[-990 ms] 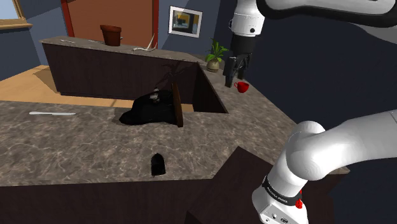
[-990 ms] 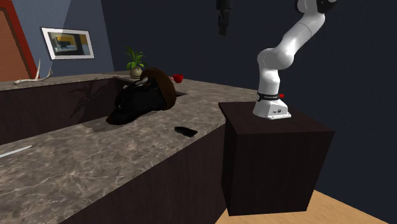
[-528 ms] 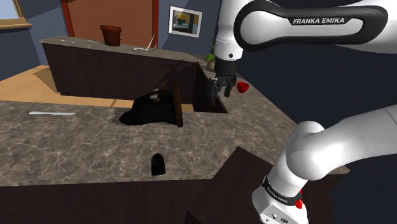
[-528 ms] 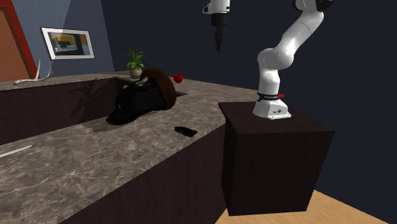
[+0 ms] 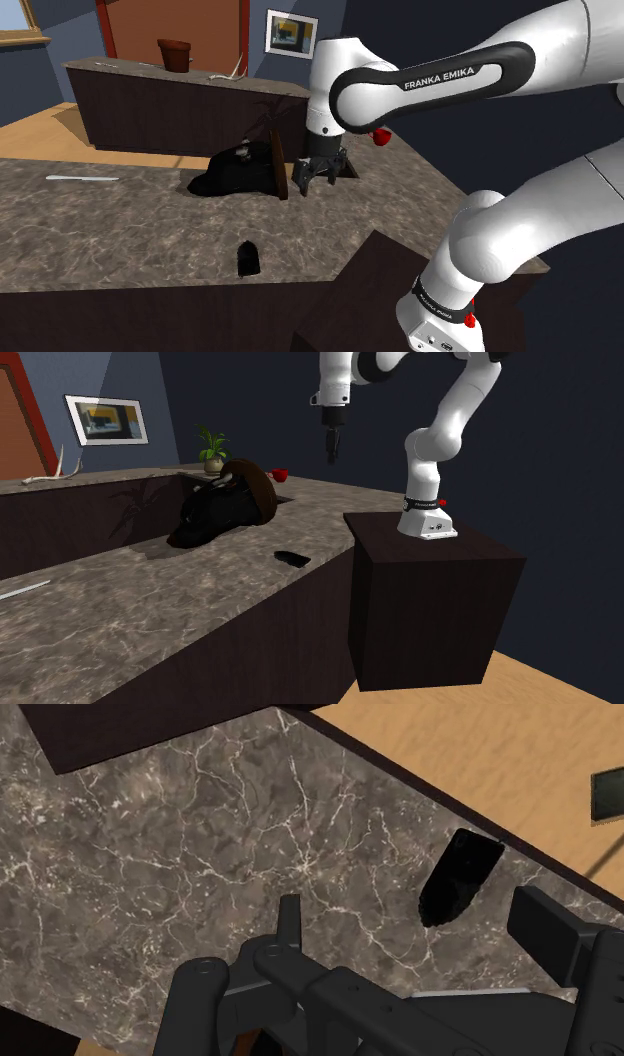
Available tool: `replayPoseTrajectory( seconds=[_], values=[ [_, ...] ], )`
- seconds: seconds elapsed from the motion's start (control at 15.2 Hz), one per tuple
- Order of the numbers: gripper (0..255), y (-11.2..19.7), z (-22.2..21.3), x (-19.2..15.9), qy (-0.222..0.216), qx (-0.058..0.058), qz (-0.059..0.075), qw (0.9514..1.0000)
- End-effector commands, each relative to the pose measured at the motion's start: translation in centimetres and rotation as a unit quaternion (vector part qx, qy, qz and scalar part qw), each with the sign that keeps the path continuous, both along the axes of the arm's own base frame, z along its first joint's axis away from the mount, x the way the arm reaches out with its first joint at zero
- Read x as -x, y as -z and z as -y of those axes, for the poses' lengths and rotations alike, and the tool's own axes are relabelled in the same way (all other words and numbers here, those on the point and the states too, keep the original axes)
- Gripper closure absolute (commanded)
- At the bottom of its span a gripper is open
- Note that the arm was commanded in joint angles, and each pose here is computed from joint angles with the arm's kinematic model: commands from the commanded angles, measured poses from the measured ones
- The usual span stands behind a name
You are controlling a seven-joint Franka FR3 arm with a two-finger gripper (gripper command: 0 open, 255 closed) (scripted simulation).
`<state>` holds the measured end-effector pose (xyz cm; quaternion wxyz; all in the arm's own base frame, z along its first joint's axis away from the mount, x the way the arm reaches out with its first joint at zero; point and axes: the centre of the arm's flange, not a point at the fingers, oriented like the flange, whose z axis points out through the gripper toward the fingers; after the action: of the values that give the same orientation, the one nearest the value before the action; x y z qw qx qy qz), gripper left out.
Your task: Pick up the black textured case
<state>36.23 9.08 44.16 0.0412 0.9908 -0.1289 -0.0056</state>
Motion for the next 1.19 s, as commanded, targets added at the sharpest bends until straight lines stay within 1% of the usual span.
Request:
replayPoseTrajectory(
  seconds=[0.0, 0.26, 0.53, 0.79, 1.12],
  values=[
    [0, 2.3, -0.9, -0.8, 0.017, -0.003, 0.003, 0.9999],
    [0, 6.8, -2.6, -2.8, 0.047, -0.010, 0.005, 0.9988],
    [0, 11.2, -4.2, -4.9, 0.078, -0.016, 0.008, 0.9968],
    [0, 15.7, -5.7, -7.2, 0.109, -0.022, 0.011, 0.9937],
    [0, 21.1, -7.4, -10.2, 0.148, -0.030, 0.014, 0.9885]
  ],
)
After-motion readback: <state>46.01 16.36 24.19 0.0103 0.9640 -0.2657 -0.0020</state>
